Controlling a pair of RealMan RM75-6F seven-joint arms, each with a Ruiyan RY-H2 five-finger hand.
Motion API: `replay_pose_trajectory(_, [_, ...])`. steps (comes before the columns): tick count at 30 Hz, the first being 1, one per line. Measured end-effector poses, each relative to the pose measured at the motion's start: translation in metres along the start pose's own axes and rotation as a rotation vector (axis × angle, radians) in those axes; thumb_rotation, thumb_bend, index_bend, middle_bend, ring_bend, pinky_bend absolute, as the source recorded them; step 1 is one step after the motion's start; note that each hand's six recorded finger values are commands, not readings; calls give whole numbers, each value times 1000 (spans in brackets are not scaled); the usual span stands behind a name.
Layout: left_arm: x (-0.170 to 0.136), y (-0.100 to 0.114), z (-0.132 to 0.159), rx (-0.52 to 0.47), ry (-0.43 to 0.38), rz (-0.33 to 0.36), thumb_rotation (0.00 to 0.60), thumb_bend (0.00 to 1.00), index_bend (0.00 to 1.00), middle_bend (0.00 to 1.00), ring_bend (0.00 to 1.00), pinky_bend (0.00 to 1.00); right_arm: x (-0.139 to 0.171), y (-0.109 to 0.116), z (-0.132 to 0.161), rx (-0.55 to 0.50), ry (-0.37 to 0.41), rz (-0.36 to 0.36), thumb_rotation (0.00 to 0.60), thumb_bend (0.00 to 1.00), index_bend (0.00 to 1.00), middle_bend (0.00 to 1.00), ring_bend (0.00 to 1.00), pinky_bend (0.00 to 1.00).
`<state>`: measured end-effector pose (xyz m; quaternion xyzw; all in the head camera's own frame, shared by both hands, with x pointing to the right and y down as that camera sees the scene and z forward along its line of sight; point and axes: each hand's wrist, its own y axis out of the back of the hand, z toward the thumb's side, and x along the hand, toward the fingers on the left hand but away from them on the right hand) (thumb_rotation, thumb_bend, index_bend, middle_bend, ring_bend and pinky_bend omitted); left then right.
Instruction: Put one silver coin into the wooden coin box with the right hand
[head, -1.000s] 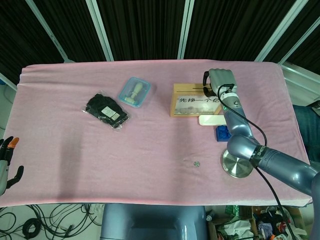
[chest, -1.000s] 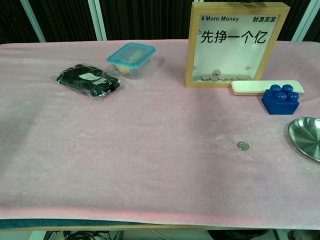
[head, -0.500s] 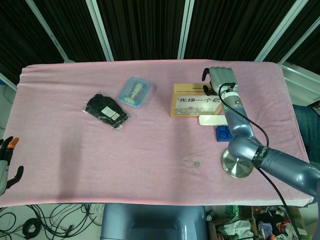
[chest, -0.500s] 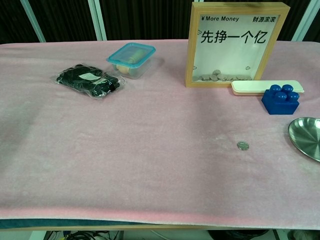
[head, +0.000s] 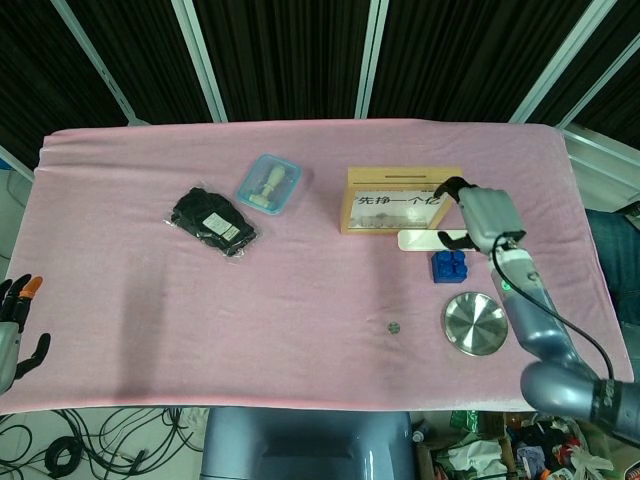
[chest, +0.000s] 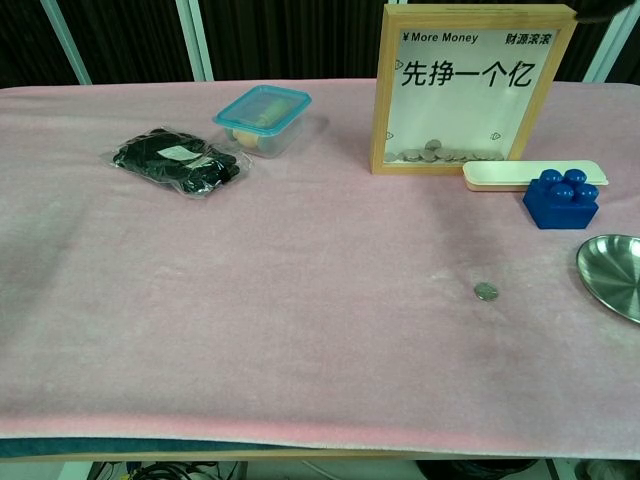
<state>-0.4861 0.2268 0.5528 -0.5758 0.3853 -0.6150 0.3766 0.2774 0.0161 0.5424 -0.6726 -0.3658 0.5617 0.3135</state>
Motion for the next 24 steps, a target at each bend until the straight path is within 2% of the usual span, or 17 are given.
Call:
replay_pose_trajectory(5, [0, 1, 0, 6, -5, 7, 600, 403, 66, 44, 29, 0, 52, -10, -40, 70, -3, -105, 600, 221, 278, 153, 281, 316])
replay_pose_trajectory(9, [-1, 1, 2, 14, -13, 12, 600, 403, 66, 44, 29, 0, 114, -35, -80, 125, -40, -181, 600, 221, 272, 154, 279, 316])
replay_pose_trajectory(12, [-2, 2, 3, 18, -21, 21, 600, 403, 66, 44, 29, 0, 152, -60, -105, 161, -89, -203, 600, 221, 264, 153, 279, 316])
replay_pose_trajectory(18, [-4, 7, 7, 11, -40, 49, 600, 403, 65, 43, 29, 0, 184, -96, -130, 218, -119, -207, 600, 221, 248, 154, 276, 315])
replay_pose_trajectory(24, [-3, 11, 10, -13, -54, 65, 600, 403, 65, 43, 29, 0, 191, -108, -135, 246, -104, -213, 600, 221, 232, 154, 277, 315])
